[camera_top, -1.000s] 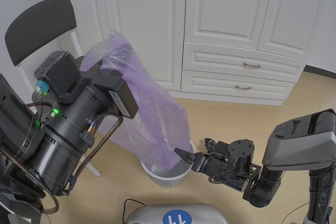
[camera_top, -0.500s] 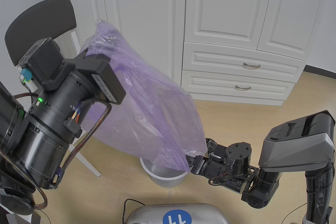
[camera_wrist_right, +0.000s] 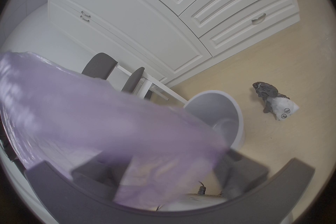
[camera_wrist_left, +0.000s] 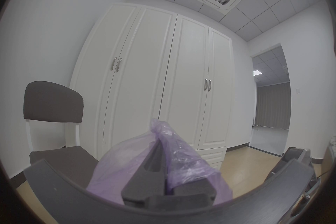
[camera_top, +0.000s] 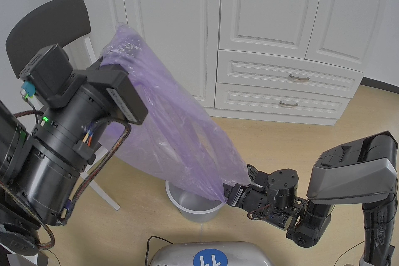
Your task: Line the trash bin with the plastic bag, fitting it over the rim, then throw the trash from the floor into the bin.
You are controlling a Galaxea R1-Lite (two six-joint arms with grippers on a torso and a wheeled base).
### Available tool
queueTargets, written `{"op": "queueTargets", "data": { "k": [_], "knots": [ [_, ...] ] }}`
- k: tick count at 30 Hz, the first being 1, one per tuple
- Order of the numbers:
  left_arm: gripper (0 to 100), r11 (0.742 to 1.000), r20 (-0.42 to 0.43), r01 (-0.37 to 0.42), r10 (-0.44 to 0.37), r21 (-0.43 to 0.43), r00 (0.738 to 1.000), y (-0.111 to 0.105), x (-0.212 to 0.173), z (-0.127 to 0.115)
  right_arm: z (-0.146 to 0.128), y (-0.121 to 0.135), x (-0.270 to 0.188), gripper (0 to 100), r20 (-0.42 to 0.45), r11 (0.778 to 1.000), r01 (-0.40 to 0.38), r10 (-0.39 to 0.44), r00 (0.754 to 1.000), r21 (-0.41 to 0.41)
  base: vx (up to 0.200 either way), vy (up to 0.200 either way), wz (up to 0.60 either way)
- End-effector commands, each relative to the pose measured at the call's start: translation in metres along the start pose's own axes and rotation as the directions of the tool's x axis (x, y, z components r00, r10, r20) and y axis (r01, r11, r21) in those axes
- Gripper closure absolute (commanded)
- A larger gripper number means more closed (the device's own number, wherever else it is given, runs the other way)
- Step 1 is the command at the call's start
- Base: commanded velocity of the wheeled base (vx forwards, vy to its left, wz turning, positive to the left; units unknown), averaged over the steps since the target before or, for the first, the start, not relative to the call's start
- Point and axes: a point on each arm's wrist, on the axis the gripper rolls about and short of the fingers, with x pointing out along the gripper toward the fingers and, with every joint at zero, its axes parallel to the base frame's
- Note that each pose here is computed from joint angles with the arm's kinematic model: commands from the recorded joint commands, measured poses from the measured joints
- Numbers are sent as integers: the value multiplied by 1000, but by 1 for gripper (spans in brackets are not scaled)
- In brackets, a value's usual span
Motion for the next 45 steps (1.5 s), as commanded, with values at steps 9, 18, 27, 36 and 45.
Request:
{"op": "queueTargets", "data": {
  "k": [9,18,27,36,45],
  "knots": [
    [100,999,-69,1,2,39,998,-3,5,-22,24,25,-19,100,74,996,-69,73,995,-64,0,0,0],
    [100,995,-144,-46,58,84,988,6,22,-54,55,48,-53,100,175,954,-71,126,976,-291,0,0,0],
    [100,994,-183,-42,59,97,981,6,22,-68,107,74,-114,100,333,860,84,103,937,-503,0,0,0],
    [100,996,-183,-43,56,74,982,8,18,-64,164,149,-140,100,403,873,297,-130,906,-387,0,0,0],
    [100,983,-446,65,20,173,895,13,-3,-102,164,118,-153,100,305,728,481,-374,876,-489,0,0,0]
  ]
}}
